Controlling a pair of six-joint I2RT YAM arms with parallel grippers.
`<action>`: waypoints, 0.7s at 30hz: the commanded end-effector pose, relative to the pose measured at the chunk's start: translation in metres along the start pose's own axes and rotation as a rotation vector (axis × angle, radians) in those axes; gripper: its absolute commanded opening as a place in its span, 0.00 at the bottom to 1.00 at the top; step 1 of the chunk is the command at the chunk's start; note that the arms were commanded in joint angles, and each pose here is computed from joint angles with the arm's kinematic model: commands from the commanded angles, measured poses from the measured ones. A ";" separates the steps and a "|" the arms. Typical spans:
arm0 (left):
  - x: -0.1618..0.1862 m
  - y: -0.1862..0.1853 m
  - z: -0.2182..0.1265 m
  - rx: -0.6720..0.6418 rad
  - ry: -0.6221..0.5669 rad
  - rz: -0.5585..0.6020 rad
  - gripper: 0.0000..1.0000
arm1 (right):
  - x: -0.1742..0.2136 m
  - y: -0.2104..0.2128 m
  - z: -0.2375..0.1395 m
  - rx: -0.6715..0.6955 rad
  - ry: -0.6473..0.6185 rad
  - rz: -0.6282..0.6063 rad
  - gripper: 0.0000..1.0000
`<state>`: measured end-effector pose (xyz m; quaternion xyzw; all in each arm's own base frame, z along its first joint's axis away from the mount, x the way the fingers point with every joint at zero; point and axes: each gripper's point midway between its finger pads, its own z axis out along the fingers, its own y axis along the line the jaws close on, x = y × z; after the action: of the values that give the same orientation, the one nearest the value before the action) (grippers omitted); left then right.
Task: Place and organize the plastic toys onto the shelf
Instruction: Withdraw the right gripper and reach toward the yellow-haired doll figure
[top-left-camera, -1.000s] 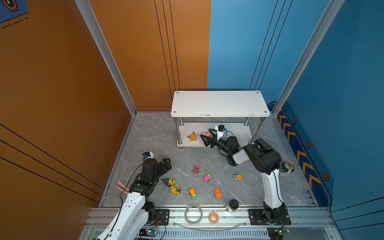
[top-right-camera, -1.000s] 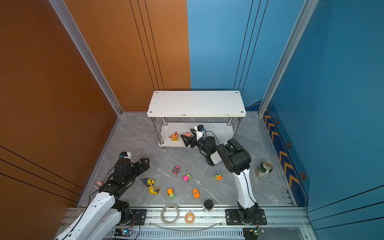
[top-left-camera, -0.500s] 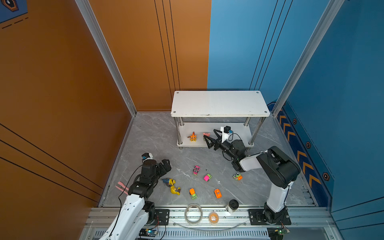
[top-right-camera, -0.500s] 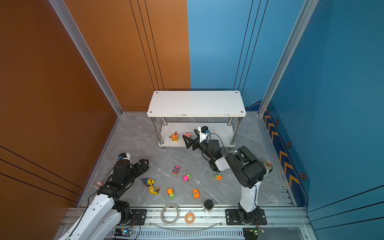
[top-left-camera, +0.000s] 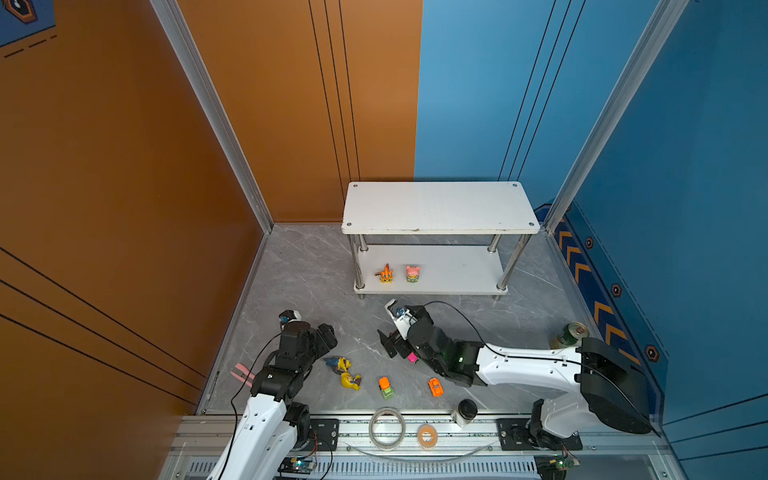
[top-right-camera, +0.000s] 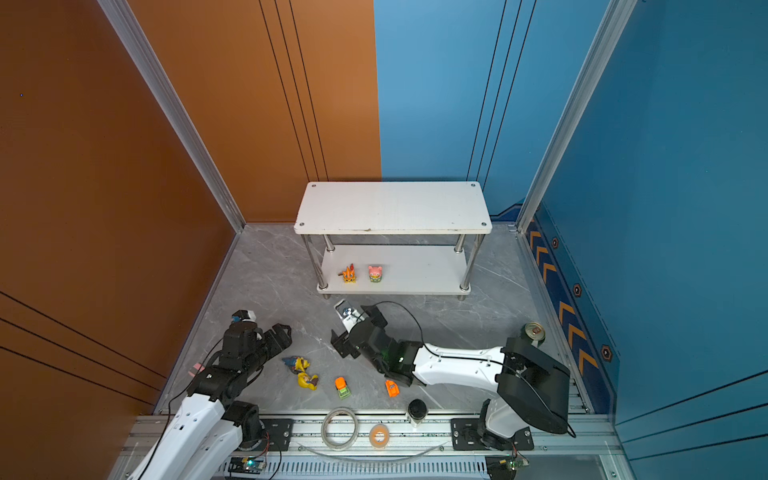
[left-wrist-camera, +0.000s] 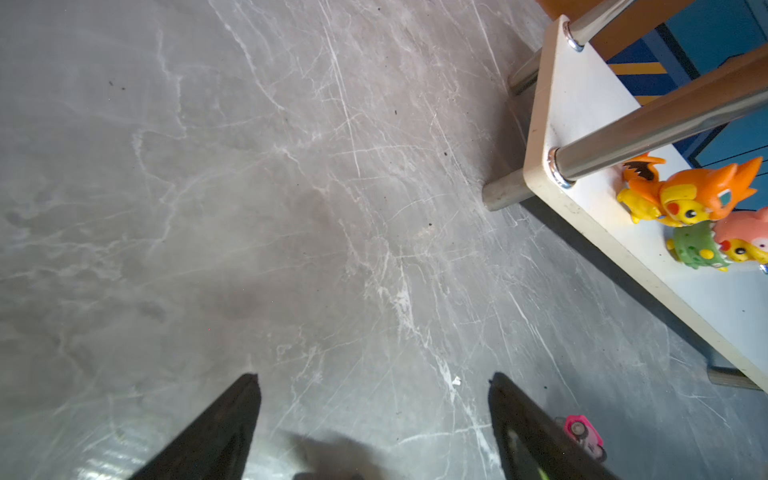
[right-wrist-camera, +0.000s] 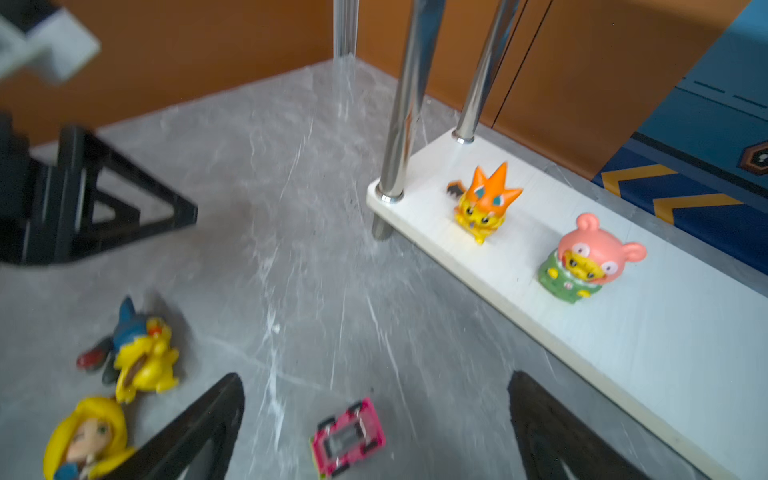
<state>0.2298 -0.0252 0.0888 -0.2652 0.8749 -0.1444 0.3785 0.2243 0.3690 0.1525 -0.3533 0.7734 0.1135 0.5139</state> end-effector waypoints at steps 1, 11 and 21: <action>-0.003 0.011 -0.010 -0.059 -0.007 -0.012 0.78 | 0.024 0.010 -0.004 0.052 0.128 -0.164 0.96; 0.001 0.023 -0.014 -0.099 0.010 -0.047 0.73 | 0.027 0.124 -0.012 -0.431 0.273 -0.184 0.47; 0.004 0.024 -0.008 -0.089 0.033 -0.053 0.77 | 0.054 0.165 0.004 -0.601 0.452 -0.255 0.12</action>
<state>0.2102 -0.0064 0.0742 -0.3055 0.8806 -0.1121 0.3444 0.1168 0.4747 0.0897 -0.5769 0.7473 0.1937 0.2669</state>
